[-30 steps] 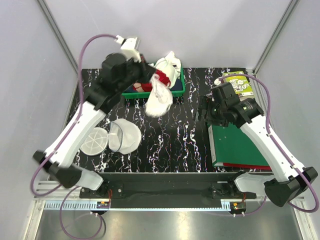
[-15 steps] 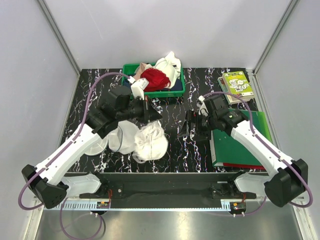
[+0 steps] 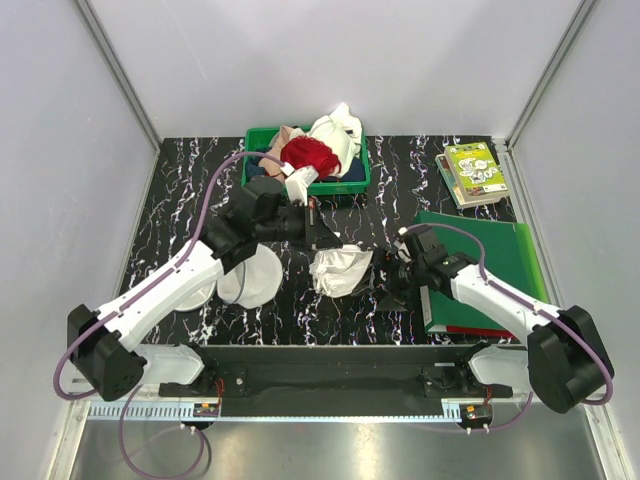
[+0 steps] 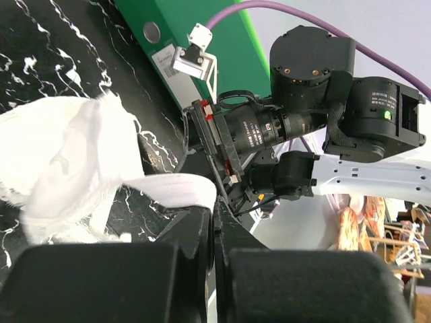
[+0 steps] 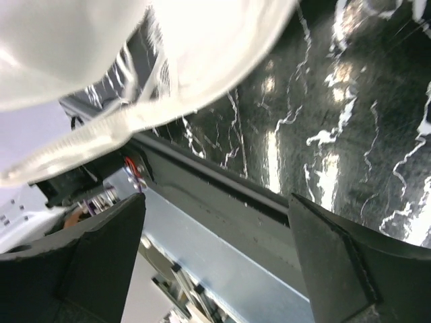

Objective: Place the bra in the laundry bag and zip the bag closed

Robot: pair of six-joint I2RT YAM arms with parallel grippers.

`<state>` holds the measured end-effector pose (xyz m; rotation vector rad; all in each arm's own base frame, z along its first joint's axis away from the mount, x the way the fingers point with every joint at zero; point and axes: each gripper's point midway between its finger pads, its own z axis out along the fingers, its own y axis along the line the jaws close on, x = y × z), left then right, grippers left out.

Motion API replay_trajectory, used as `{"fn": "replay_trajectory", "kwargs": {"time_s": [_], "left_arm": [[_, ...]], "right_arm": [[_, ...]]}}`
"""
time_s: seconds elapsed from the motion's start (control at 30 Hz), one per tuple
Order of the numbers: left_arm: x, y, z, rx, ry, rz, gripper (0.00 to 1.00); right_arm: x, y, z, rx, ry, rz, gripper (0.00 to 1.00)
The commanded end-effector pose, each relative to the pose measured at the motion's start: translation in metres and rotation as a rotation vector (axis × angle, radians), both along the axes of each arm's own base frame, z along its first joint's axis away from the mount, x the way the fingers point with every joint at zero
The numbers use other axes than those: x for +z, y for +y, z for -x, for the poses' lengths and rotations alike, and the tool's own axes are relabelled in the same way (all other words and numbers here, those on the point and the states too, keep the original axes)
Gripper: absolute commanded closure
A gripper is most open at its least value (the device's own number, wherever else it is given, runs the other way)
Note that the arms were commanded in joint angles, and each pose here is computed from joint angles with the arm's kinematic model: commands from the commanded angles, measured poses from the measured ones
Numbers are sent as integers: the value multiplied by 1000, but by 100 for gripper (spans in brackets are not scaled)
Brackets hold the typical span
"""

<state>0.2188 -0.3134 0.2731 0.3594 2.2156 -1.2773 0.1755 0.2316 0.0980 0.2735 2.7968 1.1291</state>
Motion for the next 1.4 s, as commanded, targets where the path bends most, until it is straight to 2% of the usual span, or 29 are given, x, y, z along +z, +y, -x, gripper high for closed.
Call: {"fn": "replay_trajectory", "kwargs": {"time_s": [0.0, 0.27, 0.6, 0.7, 0.73, 0.77, 0.83, 0.87, 0.97, 1.0, 1.03, 1.13, 1.23, 1.3, 1.37], "left_arm": [[34, -16, 0, -62, -71, 95, 100], [38, -18, 1, -68, -72, 103, 100], [50, -22, 1, -65, -73, 127, 100], [60, -22, 1, -70, -96, 137, 100], [62, -22, -1, -65, -109, 133, 100], [60, -20, -1, -61, -107, 116, 100], [62, -16, -5, -54, -152, 85, 100], [56, -13, -5, -51, -144, 50, 100], [48, 3, -12, -22, -210, -65, 100], [49, 9, -18, -15, -274, -114, 100], [40, 17, -18, -10, -274, -169, 100], [28, 37, -25, 8, -354, -291, 100], [24, 45, -30, 0, -412, -353, 100], [25, 49, -41, 10, -458, -404, 100], [29, 45, -46, 1, -475, -411, 100]], "right_arm": [[1, 9, -24, -94, -66, -36, 10], [-23, 6, -49, -288, -24, -1, 23], [-39, 17, -87, -405, -70, -43, 24], [-43, 17, -96, -431, -102, -51, 47], [-45, 15, -97, -437, -108, -42, 57], [-46, 13, -100, -437, -124, -31, 60], [-45, 15, -101, -390, -148, -7, 68], [-43, 17, -100, -362, -150, -9, 82], [-30, 28, -90, -246, -106, -37, 100], [-35, 25, -77, -204, -45, -3, 100], [-19, 34, -72, -143, -19, -51, 100], [-6, 37, -44, -27, 90, -69, 100], [-1, 31, -25, 55, 165, -49, 100], [-7, 22, -7, 137, 269, 23, 100], [-5, 17, 0, 205, 305, 51, 100]]}}
